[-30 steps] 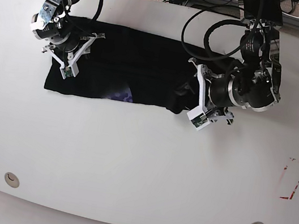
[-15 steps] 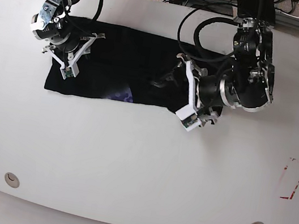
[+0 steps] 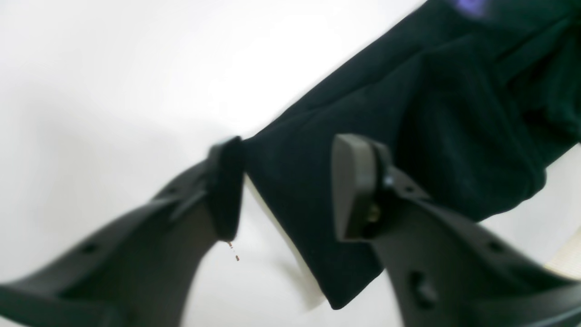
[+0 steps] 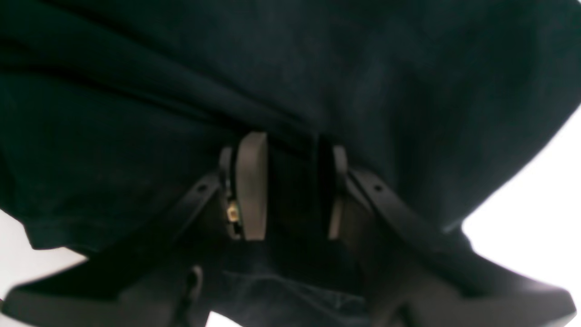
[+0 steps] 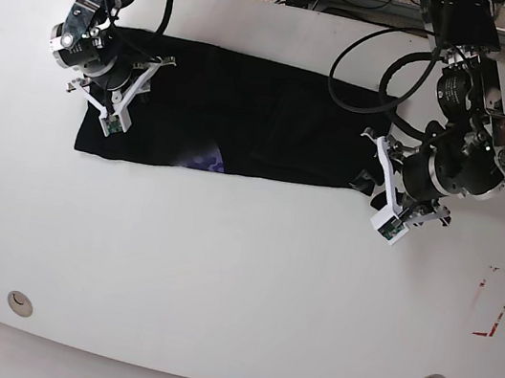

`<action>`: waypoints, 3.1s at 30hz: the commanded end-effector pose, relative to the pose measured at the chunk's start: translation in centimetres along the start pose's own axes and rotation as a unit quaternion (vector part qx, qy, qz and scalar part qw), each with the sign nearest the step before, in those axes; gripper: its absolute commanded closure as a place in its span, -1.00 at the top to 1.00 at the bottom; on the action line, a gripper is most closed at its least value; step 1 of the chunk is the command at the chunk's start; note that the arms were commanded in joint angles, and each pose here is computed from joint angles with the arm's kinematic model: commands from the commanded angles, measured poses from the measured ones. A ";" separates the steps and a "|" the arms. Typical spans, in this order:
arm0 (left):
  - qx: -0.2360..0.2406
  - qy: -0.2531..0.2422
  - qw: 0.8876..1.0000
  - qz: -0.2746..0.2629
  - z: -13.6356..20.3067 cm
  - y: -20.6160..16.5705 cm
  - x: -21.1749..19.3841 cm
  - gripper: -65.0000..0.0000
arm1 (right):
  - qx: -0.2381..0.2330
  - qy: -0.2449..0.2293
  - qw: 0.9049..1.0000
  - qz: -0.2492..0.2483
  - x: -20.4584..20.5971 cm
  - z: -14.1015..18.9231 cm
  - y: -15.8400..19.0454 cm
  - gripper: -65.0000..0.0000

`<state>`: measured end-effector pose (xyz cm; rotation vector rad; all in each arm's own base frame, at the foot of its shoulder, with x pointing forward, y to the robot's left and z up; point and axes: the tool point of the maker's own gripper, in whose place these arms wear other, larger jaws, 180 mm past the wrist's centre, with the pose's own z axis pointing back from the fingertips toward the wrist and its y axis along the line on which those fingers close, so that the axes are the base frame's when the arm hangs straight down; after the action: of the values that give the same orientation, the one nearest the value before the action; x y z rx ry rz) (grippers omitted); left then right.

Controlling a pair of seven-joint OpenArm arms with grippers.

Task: Fold the T-shirt properly
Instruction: 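Carry the strip end with the left gripper toward the right gripper, then lower the folded end with the left gripper onto the strip, then regrasp the strip end with the right gripper and pull it outward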

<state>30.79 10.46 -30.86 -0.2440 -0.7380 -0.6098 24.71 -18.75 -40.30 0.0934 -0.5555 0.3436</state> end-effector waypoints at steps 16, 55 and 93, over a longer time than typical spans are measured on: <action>-0.142 0.104 0.974 -0.146 -6.0 -11.5 -2.5 -0.71 | -0.011 -0.048 0.999 0.010 3.0 1.2 0.2 -0.47; -0.027 0.056 0.998 0.005 -2.8 -1.4 -7.3 -0.77 | 0.004 -0.084 0.996 0.001 4.8 1.8 0.6 -0.43; -0.054 0.125 0.989 0.067 -4.2 -0.8 -14.9 -0.83 | -0.004 -0.123 0.967 -0.223 0.9 6.6 -11.6 0.57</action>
<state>26.08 11.71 -41.71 -0.4293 -0.5931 -0.5224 25.77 -29.08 -35.17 0.2863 -0.7394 -0.1200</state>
